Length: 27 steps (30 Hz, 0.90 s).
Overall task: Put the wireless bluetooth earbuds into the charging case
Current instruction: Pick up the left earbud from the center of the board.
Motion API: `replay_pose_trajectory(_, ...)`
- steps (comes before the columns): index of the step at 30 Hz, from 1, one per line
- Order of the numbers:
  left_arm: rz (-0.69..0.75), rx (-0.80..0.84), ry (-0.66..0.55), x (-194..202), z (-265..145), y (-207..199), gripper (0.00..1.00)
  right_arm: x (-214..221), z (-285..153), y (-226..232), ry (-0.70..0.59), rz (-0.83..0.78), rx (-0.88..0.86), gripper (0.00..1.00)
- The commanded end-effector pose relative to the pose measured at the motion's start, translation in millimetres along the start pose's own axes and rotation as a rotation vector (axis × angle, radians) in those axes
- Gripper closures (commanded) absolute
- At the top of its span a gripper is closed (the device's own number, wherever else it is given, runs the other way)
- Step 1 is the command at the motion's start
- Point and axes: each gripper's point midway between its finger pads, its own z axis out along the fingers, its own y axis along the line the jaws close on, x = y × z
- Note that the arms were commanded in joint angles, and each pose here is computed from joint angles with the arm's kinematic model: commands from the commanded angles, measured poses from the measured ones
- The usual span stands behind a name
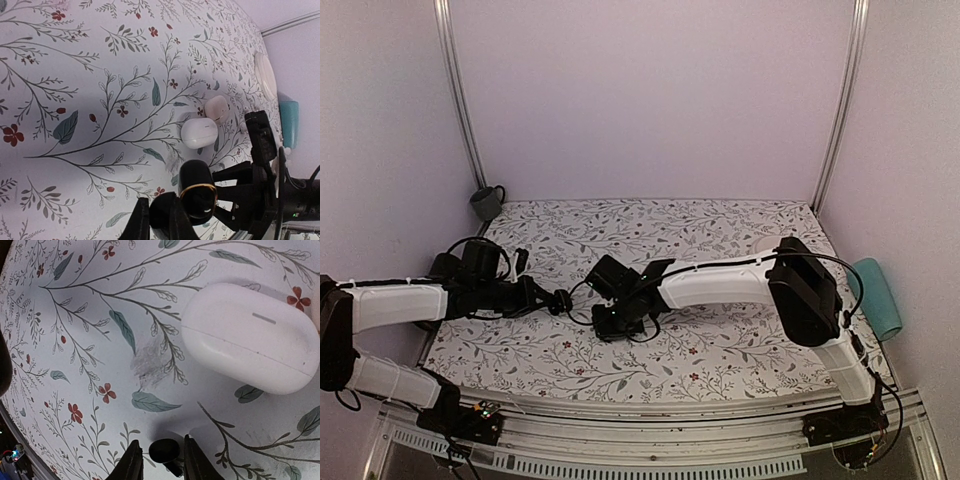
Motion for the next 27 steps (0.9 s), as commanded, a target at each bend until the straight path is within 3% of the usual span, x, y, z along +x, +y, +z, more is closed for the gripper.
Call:
replay_pose_trajectory(1,0.019,0.019,-0.027,-11.2,-5.1,-5.5,1.00,5.1,14.2,-27.2,0.030,-0.065,0.118,0.70)
replay_pose_trajectory(27,0.014,0.017,-0.033,-14.4,-5.0,-5.7,1.00,13.1,16.1,-16.5,0.076,-0.168,0.183,0.71)
